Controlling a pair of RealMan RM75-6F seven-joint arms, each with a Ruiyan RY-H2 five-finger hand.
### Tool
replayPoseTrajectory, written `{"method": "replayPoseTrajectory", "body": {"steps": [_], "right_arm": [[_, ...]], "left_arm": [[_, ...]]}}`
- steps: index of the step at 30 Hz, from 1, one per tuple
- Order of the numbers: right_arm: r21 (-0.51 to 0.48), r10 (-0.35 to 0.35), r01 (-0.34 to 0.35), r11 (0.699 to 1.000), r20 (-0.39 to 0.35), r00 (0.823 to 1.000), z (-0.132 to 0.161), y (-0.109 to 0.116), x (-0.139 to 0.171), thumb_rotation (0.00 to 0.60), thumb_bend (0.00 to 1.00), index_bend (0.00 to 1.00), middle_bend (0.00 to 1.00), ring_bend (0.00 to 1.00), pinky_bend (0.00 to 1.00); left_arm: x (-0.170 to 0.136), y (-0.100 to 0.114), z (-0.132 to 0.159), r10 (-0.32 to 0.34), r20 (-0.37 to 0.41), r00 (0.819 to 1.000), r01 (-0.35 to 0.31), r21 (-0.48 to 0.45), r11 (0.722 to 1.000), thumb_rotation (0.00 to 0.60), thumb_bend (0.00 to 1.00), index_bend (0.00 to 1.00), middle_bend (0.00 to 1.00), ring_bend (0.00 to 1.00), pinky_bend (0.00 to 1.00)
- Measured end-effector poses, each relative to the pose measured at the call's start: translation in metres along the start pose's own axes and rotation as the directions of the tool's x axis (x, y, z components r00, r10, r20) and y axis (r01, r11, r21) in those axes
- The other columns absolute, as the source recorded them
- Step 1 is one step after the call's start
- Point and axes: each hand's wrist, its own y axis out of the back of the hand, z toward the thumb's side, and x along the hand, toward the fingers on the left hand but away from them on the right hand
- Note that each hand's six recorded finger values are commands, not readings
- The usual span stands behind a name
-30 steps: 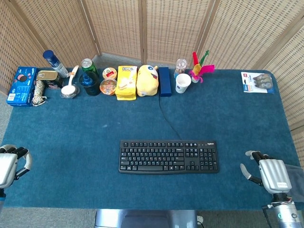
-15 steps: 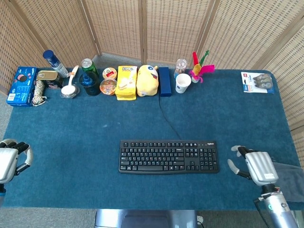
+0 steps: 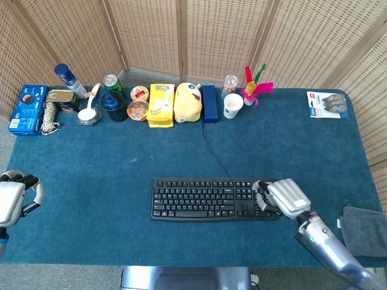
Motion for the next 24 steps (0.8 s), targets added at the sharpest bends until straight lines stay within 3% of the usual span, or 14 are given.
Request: {"method": "replayPoseTrajectory", "body": {"steps": [4, 11, 24], "right_arm": [[0.019, 0.074, -0.073, 0.997, -0.036, 0.997, 0.015, 0.0, -0.022, 0.0, 0.69, 0.31, 0.81, 0.98, 0.85], [0.069, 0.137, -0.132, 0.989, -0.07, 0.988, 0.035, -0.006, -0.048, 0.0, 0.71, 0.3, 0.81, 0.99, 0.85], [0.169, 0.172, -0.168, 0.971, -0.012, 0.985, 0.032, -0.029, -0.072, 0.0, 0.71, 0.3, 0.82, 0.99, 0.85]], "left_arm": [[0.001, -0.001, 0.001, -0.006, 0.0, 1.0, 0.006, 0.01, 1.0, 0.0, 0.53, 0.61, 0.58, 0.51, 0.3], [0.002, -0.002, 0.003, -0.012, -0.001, 1.0, 0.012, 0.019, 1.0, 0.0, 0.53, 0.61, 0.58, 0.51, 0.3], [0.003, -0.01, 0.003, -0.03, 0.0, 1.0, 0.03, 0.022, 0.999, 0.0, 0.53, 0.61, 0.58, 0.51, 0.3]]}}
